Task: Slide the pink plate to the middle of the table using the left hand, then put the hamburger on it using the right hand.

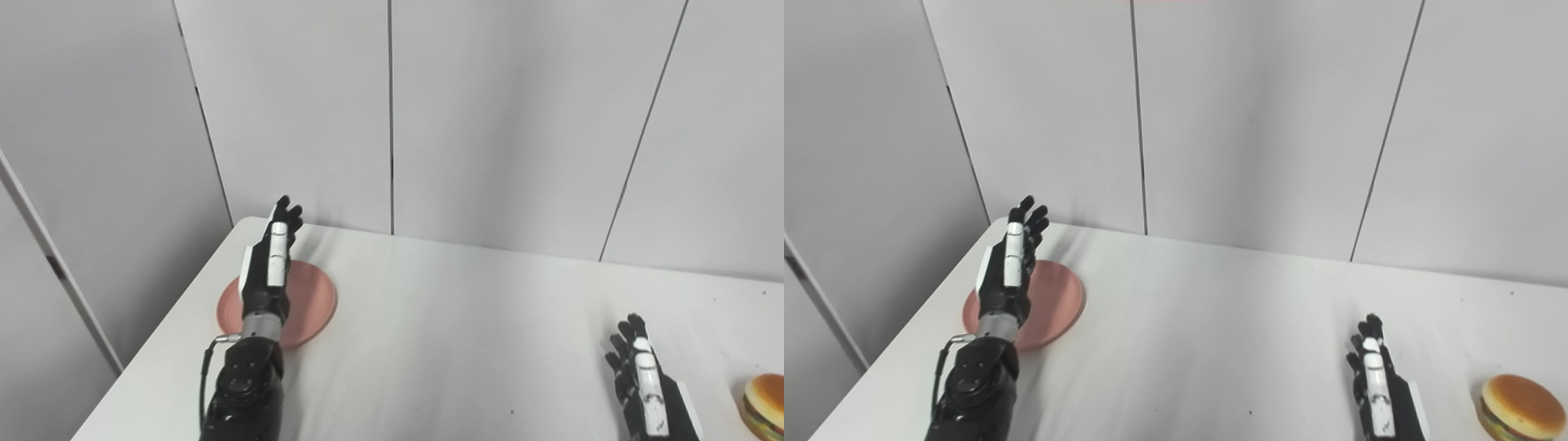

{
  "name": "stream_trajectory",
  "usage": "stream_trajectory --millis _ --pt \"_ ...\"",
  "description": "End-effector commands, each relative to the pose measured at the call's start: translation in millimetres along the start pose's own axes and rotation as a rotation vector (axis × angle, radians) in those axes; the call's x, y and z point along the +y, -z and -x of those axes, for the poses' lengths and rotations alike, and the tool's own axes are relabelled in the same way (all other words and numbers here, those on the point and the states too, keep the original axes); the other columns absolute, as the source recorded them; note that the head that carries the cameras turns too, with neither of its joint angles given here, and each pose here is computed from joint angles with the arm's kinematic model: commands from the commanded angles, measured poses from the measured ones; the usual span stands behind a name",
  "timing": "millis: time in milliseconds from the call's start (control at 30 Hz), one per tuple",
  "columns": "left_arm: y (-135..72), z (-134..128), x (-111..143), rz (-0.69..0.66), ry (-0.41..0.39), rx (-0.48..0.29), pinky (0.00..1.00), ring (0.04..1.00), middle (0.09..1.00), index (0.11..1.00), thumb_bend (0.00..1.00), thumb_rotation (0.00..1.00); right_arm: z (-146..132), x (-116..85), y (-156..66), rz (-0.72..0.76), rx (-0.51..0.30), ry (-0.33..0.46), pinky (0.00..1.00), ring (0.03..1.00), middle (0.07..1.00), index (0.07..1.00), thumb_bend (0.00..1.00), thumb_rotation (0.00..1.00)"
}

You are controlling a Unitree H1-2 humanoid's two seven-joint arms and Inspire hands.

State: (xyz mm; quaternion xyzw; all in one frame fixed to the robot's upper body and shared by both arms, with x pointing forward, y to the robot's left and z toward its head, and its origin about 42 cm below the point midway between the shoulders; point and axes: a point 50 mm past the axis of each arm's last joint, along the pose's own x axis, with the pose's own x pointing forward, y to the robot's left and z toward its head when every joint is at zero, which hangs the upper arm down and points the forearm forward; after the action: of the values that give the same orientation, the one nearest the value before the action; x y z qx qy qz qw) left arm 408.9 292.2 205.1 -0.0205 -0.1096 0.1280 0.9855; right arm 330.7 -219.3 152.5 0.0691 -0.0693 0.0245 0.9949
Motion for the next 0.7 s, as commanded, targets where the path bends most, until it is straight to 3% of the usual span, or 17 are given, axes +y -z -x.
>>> stream_trajectory --millis 0,67,100,300,533,667 --pt "-26.3 -17.4 15.2 0.004 -0.051 -0.104 0.92 0.864 0.85 0.852 0.82 1.0 -5.8 3.0 -15.3 0.018 -0.083 -0.014 1.0 1.0 1.0 1.0 0.46 0.94" --pt "-28.5 -21.6 31.1 0.004 -0.099 -0.105 0.84 0.812 0.803 0.806 0.83 1.0 -6.0 3.2 -14.6 0.016 -0.09 -0.004 1.0 1.0 1.0 1.0 0.49 0.91" --pt "-29.4 -23.3 38.6 -0.006 -0.115 -0.109 0.79 0.786 0.785 0.787 0.81 1.0 -6.2 2.9 -14.7 0.023 -0.096 -0.008 1.0 1.0 1.0 1.0 0.48 0.95" --pt "-29.0 -31.4 85.9 -0.076 -0.185 -0.126 0.73 0.748 0.754 0.76 0.76 1.0 -4.8 1.2 -16.1 0.038 -0.112 -0.006 1.0 0.993 1.0 0.997 0.46 0.97" --pt "-10.1 -33.4 120.1 -0.102 -0.215 -0.1 0.78 0.751 0.753 0.759 0.76 1.0 -4.5 0.2 -14.3 0.013 -0.139 0.005 1.0 0.986 1.0 0.983 0.49 0.94" --pt "0.8 -32.4 129.5 -0.125 -0.236 -0.084 0.84 0.766 0.755 0.758 0.75 1.0 -6.3 1.0 -16.1 0.021 -0.113 -0.001 1.0 0.999 1.0 0.999 0.47 0.99"
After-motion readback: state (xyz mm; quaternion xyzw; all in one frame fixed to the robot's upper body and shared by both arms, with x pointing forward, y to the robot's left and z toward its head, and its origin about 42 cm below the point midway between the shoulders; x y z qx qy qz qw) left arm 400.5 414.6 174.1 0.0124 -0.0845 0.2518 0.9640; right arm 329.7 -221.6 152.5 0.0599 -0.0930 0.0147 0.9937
